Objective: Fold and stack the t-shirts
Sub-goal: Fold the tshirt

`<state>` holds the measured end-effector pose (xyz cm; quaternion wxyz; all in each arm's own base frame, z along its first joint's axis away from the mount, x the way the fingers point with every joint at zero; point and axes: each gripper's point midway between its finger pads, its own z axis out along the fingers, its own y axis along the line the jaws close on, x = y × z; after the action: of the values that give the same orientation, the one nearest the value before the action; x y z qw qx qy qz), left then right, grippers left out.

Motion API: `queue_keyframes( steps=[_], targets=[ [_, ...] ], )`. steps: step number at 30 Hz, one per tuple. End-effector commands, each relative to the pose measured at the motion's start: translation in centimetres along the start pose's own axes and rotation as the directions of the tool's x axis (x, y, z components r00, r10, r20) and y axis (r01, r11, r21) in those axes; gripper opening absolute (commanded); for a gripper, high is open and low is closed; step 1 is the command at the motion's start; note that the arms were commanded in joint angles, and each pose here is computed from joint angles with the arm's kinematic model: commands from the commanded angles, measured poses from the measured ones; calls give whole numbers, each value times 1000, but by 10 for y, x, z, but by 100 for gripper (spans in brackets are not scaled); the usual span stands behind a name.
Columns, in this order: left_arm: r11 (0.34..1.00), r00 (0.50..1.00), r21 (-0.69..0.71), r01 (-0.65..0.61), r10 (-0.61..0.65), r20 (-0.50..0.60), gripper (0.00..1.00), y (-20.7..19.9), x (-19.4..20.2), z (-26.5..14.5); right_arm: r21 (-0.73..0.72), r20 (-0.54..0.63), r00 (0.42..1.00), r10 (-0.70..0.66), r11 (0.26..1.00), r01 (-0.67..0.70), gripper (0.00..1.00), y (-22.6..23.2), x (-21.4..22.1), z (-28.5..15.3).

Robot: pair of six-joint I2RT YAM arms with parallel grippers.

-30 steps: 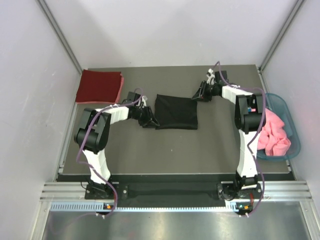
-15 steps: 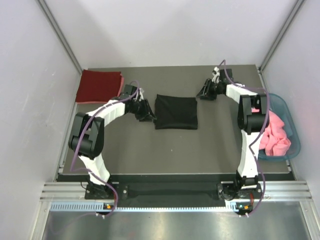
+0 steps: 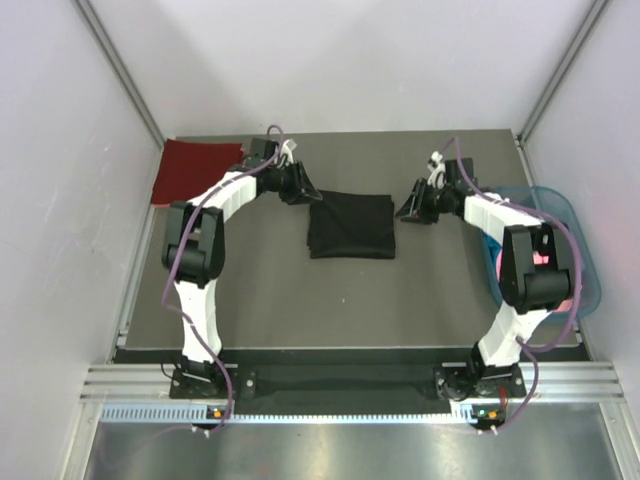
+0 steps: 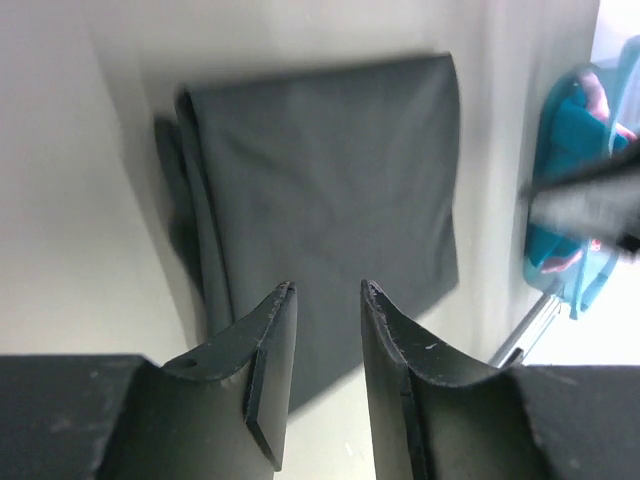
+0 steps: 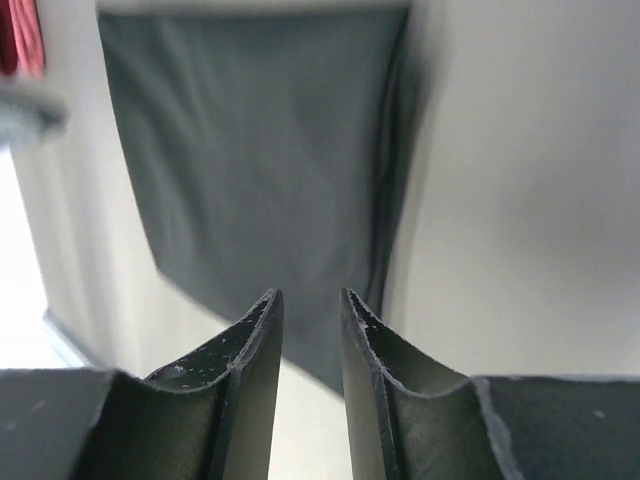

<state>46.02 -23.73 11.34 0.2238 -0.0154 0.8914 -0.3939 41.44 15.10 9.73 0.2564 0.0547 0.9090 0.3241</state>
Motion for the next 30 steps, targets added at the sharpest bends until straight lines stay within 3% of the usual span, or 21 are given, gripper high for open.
queue_keyframes(
  steps=[1,6,14,20,30],
  targets=[
    [997,999,68,-32,33,-9,37,4,-12,24,-102,-25,1000,-12,995,10,30,20,27,1],
    [999,999,31,29,-28,-37,36,36,-12,49,-100,-85,996,-12,995,3,30,10,66,13],
    [999,999,21,32,-32,29,39,41,-38,30,10,-143,990,0,1000,1,29,-24,94,21],
    [1000,999,-12,-17,18,51,55,54,-54,23,19,-108,994,-30,999,32,32,-17,92,2],
    [998,1000,63,-16,18,-26,54,66,-22,53,18,-51,995,-84,996,85,38,-2,77,-21]
  ],
)
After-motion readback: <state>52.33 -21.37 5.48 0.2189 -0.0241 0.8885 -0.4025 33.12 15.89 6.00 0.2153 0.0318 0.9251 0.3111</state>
